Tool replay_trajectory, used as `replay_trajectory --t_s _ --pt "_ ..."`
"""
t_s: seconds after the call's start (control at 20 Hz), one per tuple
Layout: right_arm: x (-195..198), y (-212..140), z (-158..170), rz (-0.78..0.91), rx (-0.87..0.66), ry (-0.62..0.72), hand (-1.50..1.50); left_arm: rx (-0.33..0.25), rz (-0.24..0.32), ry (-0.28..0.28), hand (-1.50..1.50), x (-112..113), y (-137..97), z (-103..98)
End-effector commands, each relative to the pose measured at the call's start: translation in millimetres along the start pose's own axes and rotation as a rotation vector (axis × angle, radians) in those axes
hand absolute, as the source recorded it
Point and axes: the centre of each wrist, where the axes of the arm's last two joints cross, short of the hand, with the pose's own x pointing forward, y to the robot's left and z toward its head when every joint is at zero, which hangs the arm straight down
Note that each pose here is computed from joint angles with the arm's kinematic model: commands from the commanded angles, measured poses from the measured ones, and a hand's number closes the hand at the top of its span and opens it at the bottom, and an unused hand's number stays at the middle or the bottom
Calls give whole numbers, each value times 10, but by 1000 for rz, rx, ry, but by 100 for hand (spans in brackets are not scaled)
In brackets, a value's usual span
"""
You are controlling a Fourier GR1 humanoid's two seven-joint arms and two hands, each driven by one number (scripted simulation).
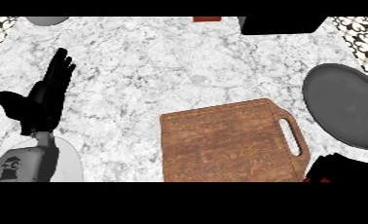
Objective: Pick the tomato from the cutting board and place it in the pan
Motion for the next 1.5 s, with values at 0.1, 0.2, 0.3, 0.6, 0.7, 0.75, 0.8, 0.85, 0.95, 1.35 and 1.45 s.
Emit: replay_trajectory --t_s 0.1,0.2,0.3,0.6,0.7,0.75,0.8,0.85,0.95,1.35,1.45 --pt "-164 -290 6 -263 -159 47 150 -21 19 -10 0 -17 -60 22" --pt "-422 -404 -147 -251 -183 68 150 -19 22 -9 0 85 -103 -106" --pt "-635 -641 -322 -217 -223 117 150 -42 4 -9 0 71 -98 -141" --pt "-1608 -727 -827 -92 -250 169 150 -58 13 -29 0 -55 -206 -89" --pt "-1825 -791 -827 -7 -290 191 150 -53 9 -22 0 -18 -126 -158" --pt "-1919 -780 -950 -7 -282 211 150 -72 12 -34 0 14 -210 -147" --pt "-2087 -648 -906 14 -265 225 150 -74 21 -28 0 50 -285 -69" --pt "-2084 -526 -1059 23 -260 227 150 -87 17 -14 0 45 -279 -108" --pt "-2375 -616 -1045 11 -257 235 150 -69 -1 -27 0 92 -232 -174" --pt "-2605 -215 -1452 -198 -236 283 150 -95 6 -37 0 96 -239 -87" --pt "-2780 -47 -1236 -159 -174 317 -150 -86 20 -36 0 140 -333 -211"
